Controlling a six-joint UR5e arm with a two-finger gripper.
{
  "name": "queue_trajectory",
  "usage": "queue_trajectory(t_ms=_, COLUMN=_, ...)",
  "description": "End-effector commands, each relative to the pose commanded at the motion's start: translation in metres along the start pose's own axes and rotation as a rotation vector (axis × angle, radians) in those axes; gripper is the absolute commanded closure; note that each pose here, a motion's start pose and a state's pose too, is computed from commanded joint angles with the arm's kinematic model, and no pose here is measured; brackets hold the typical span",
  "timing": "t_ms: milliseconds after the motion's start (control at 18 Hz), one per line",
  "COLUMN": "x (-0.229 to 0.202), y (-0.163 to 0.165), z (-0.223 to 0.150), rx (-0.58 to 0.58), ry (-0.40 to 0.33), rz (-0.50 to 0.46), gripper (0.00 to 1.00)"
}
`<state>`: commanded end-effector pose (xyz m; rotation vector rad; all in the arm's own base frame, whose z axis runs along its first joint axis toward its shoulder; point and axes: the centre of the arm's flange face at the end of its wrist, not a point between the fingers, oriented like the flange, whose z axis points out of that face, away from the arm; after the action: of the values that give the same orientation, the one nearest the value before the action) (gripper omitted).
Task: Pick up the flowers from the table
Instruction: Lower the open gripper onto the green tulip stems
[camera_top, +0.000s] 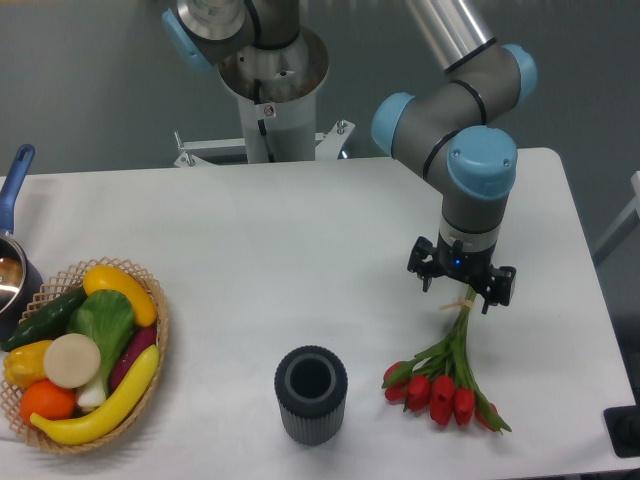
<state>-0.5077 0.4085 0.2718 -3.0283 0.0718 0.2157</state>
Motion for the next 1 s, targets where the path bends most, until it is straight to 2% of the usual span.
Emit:
queue_trajectory(t_ms=333, x=-0.001, y=0.0, z=0.013, rx=0.008, ry=-0.018, rz=-0.007, gripper=0.0)
queue_trajectory(t_ms=778, x=0.003, y=-0.001, z=0.048, rx=-0.018, ry=0.029, rz=-0.026, gripper=0.0)
queue_trajectory(t_ms=1000, x=-0.006, y=-0.006, z=0.058, rx=-0.018, ry=0.031, rz=-0.027, gripper=0.0)
